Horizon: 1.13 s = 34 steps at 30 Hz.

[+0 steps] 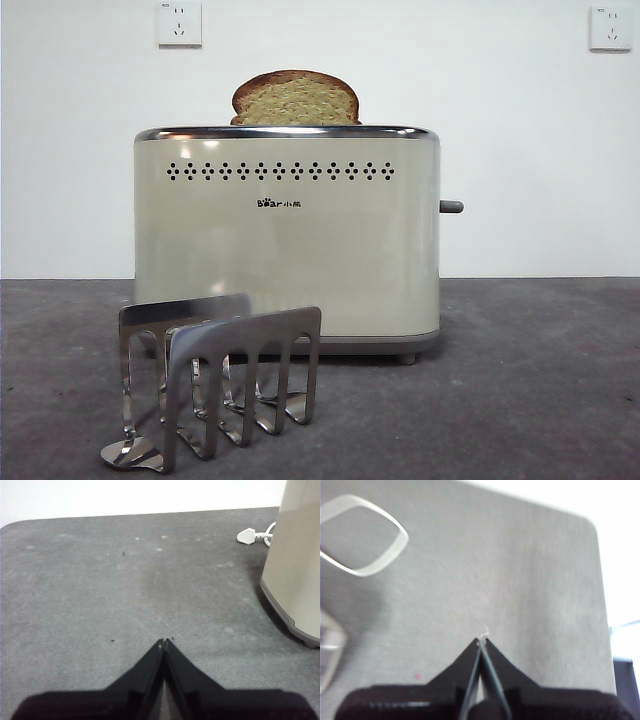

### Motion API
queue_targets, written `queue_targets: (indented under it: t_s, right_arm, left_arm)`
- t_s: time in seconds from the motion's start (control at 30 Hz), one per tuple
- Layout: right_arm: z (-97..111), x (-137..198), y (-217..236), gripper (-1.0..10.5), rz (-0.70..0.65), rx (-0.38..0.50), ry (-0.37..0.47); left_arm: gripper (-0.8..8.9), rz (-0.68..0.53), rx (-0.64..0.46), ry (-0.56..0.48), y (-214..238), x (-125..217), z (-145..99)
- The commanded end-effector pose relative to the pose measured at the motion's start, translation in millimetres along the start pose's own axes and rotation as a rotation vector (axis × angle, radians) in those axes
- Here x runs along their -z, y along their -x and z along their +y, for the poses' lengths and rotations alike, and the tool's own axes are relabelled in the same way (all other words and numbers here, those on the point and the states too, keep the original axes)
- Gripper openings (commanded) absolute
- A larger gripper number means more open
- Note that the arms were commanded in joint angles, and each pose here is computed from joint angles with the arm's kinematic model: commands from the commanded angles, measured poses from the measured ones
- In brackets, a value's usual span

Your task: Pick up a slice of bread from the rack,put the bread on the toaster,press the button

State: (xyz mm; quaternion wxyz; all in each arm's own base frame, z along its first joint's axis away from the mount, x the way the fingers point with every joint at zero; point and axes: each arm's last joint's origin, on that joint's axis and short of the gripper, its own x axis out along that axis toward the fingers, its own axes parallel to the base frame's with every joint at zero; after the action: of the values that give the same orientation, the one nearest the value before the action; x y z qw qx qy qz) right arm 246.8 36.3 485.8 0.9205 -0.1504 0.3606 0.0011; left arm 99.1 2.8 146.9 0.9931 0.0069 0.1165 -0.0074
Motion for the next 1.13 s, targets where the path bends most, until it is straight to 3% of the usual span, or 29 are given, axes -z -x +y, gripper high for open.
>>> queue_targets:
  t_s: [0.03, 0.23, 0.4, 0.63, 0.73, 0.8, 0.97, 1.13]
  right_arm:
    - [0, 12, 10, 0.0, -0.053, 0.009, 0.013]
    - [5, 72, 21, 0.0, -0.565, 0.107, -0.130]
    - [15, 146, -1, 0.0, -0.801, 0.188, -0.200]
    - [48, 257, -55, 0.0, -0.833, 0.098, -0.154]
    - [61, 288, -76, 0.0, -0.824, 0.004, -0.123]
    - [67, 303, -87, 0.0, -0.825, -0.055, -0.106]
    - [76, 324, -102, 0.0, -0.819, -0.108, -0.107]
    - [77, 334, -109, 0.0, -0.687, -0.083, -0.175]
  left_arm:
    - [-0.02, 0.003, 0.000, 0.000, -1, 3, 0]
    - [-0.02, 0.003, 0.000, 0.000, -1, 3, 0]
    - [-0.02, 0.003, 0.000, 0.000, -1, 3, 0]
    - [-0.02, 0.003, 0.000, 0.000, -1, 3, 0]
    - [-0.02, 0.003, 0.000, 0.000, -1, 3, 0]
    - [-0.02, 0.003, 0.000, 0.000, -1, 3, 0]
    - [-0.02, 0.003, 0.000, 0.000, -1, 3, 0]
    - [-0.02, 0.004, 0.000, 0.000, -1, 3, 0]
